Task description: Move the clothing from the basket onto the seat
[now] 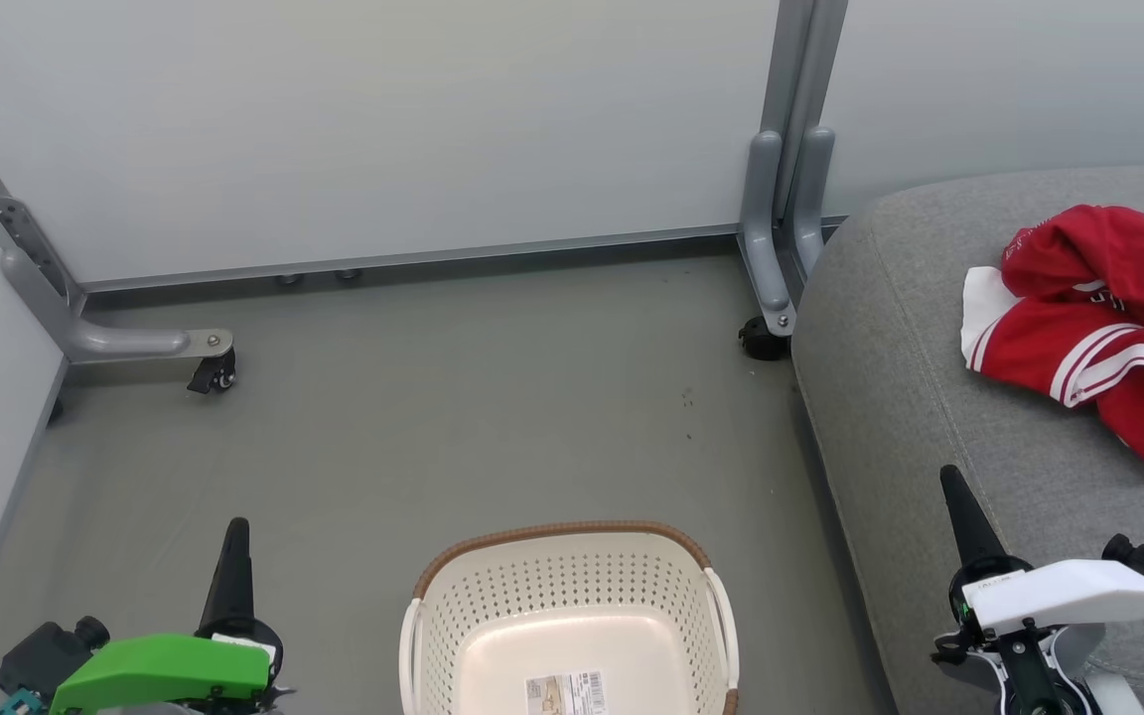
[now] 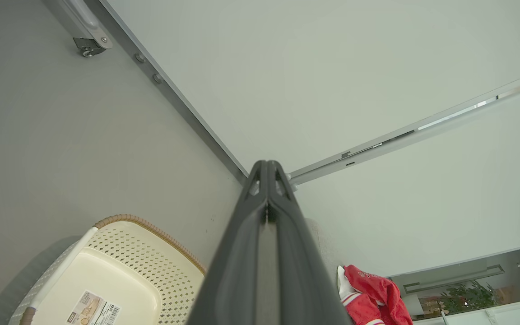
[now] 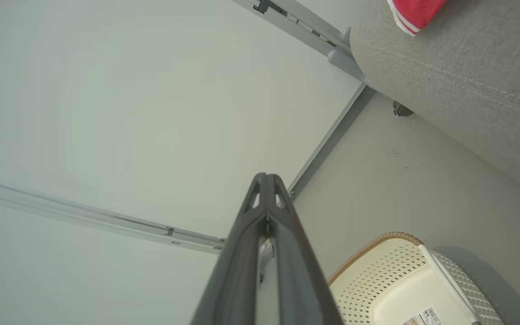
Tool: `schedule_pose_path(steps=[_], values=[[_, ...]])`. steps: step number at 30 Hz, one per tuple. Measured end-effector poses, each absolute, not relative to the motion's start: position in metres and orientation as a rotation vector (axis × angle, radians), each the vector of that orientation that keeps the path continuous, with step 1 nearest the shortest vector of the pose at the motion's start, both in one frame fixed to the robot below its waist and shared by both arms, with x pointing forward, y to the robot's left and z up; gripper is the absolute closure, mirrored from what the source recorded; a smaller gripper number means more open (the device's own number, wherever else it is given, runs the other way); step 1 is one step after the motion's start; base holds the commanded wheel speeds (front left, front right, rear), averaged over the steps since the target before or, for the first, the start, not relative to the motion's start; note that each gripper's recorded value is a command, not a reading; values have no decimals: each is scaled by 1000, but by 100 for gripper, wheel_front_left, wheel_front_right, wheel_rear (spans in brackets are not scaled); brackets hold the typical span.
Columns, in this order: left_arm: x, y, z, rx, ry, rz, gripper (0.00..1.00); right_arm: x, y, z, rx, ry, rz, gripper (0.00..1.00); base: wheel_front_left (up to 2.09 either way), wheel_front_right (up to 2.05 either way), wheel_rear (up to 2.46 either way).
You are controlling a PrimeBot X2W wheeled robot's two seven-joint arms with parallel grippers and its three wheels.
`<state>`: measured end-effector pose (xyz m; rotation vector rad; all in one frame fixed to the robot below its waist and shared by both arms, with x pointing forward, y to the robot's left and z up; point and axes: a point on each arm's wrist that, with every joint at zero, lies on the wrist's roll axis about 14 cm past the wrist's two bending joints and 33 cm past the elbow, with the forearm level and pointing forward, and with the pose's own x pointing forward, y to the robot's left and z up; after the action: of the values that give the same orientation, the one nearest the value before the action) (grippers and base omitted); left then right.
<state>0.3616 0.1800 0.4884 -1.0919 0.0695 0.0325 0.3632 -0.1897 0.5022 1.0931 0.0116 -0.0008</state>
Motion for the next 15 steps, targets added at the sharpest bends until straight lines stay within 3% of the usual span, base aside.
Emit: schedule_pose_path(steps=[15], values=[[370, 185, 492, -1236, 60, 31, 100, 370, -193, 503, 1234, 14, -10, 100, 0, 0, 0]])
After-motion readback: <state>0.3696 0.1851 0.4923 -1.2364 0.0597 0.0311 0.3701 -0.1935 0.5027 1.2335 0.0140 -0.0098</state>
